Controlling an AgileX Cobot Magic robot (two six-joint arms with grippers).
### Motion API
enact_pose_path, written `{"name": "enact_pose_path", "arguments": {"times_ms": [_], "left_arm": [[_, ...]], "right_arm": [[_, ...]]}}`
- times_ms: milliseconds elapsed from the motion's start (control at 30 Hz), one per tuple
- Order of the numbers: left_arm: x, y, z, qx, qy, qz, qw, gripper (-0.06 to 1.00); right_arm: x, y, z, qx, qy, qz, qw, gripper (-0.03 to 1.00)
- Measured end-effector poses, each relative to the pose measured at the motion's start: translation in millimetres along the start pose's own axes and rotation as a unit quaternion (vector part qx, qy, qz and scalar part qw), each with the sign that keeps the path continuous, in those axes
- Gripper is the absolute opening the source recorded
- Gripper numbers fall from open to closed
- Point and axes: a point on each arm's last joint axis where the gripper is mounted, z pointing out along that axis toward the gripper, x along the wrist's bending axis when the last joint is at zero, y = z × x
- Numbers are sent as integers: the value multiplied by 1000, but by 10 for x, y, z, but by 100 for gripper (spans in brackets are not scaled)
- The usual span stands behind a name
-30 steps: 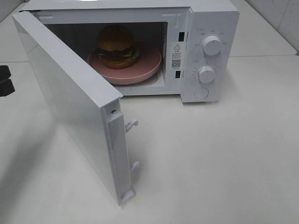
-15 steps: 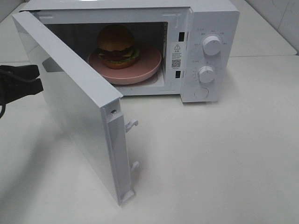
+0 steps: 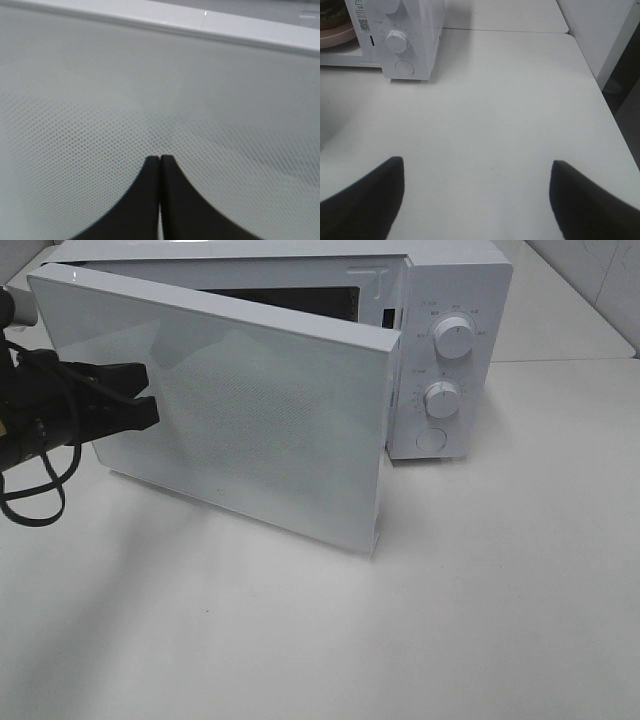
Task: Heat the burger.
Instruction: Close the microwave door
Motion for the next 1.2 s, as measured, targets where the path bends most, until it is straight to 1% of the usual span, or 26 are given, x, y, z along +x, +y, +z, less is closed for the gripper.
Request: {"name": "enact_pose_path", "arguments": {"times_ms": [67,200,233,300,367,400,467,567,667,733,767,833,900,1033,1200], "left_arm": [[-16,7,26,-1,0,-2,1000,0],[-155,39,166,-4,-8,2,1000,0],[-155,39,166,-4,-8,2,1000,0],[-270,66,307,1,-14,8,1000,0],[-291,72,336,2,-14,9,1000,0],[-348,93,410,0,-17,9,1000,0],[-373,100,440,1,-18,8,1000,0],[-453,134,585,1,-14,4,1000,0],[-471,142,615,0,-13,6,1000,0],[-548,138,761,8,-14,9,1000,0],[-548,138,761,8,-14,9,1000,0],[-619,102,859,18,-21,13,1000,0],[-643,89,889,21,-23,15,999,0],[-735,9,1008,47,-32,21,998,0],[-808,-47,1103,62,-39,26,997,0]], "right_arm": [[0,0,0,0,0,0,1000,76],[0,0,0,0,0,0,1000,76],[0,0,0,0,0,0,1000,76],[0,0,0,0,0,0,1000,76],[0,0,0,0,0,0,1000,76],[0,0,0,0,0,0,1000,76],[0,0,0,0,0,0,1000,76],[0,0,0,0,0,0,1000,76],[0,0,0,0,0,0,1000,76],[0,0,0,0,0,0,1000,76],[0,0,0,0,0,0,1000,76],[0,0,0,0,0,0,1000,76],[0,0,0,0,0,0,1000,76],[0,0,0,0,0,0,1000,76],[0,0,0,0,0,0,1000,76]]}}
